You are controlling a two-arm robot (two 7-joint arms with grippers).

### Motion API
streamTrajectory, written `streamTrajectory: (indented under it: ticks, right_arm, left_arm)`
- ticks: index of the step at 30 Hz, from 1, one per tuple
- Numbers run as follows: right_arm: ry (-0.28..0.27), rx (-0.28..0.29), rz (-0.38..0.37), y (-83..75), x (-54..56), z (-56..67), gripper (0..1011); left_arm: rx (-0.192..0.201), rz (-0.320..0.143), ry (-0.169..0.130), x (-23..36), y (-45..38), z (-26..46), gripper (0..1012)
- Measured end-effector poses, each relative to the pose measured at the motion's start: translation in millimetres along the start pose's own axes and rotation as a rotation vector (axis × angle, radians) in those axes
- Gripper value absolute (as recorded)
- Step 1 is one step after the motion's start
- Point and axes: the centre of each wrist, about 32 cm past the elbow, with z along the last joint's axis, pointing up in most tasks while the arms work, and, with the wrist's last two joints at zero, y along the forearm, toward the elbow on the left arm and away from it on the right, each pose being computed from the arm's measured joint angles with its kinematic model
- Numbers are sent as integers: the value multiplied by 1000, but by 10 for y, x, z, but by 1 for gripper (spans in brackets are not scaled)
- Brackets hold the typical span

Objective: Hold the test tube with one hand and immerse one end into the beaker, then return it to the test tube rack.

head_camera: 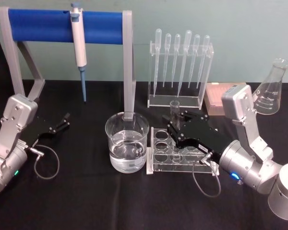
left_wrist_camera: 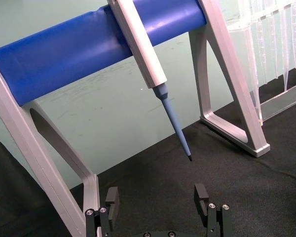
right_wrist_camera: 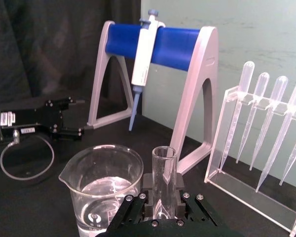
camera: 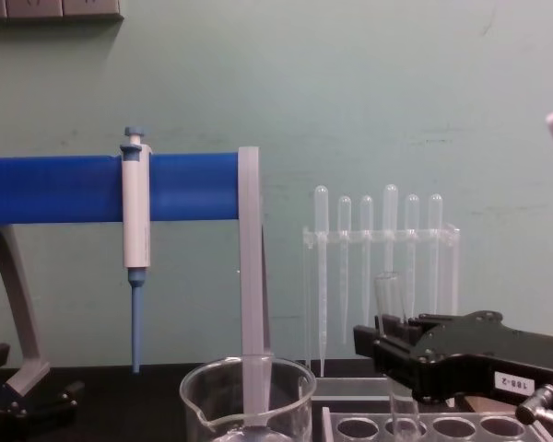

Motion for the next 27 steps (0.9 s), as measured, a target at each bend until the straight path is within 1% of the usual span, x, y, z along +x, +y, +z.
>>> streamTrajectory:
  ticks: [4, 7, 8, 9, 12, 13, 16, 17, 19, 20, 21, 22, 23, 27]
  right_arm:
    - [-8, -21, 3, 4, 0, 29, 315]
    - [-13, -35, 4, -21, -11, 54, 442]
    - [-13, -38, 1, -39, -15, 54, 457]
    - [-10, -47, -9, -92, -23, 46, 528]
    - [-4, -59, -25, -189, -38, 26, 589]
    - [0, -67, -35, -254, -44, 11, 650]
    - [8, -82, -54, -386, -45, -23, 708]
    - [13, -87, -73, -475, -35, -51, 768]
    - [14, -87, -98, -564, -16, -81, 800]
    - [13, -85, -129, -642, 8, -110, 853]
    - [12, -84, -154, -693, 25, -133, 853]
    - [12, -84, -171, -722, 32, -148, 893]
    - [9, -81, -219, -792, 61, -182, 942]
    - [3, -70, -313, -896, 83, -291, 1002]
  left_arm:
    - [0, 0, 0, 0, 0, 0, 1000]
    - [0, 0, 0, 0, 0, 0, 1000]
    - [0, 0, 0, 0, 0, 0, 1000]
    - [0, 0, 0, 0, 0, 0, 1000]
    - [0, 0, 0, 0, 0, 0, 1000]
    - [0, 0, 0, 0, 0, 0, 1000]
    - [0, 0, 0, 0, 0, 0, 1000]
    - [0, 0, 0, 0, 0, 0, 1000]
    - [0, 0, 0, 0, 0, 0, 1000]
    - [0, 0, 0, 0, 0, 0, 1000]
    - [0, 0, 0, 0, 0, 0, 1000]
    - [0, 0, 0, 0, 0, 0, 1000]
    - [0, 0, 0, 0, 0, 0, 1000]
    - [0, 0, 0, 0, 0, 0, 1000]
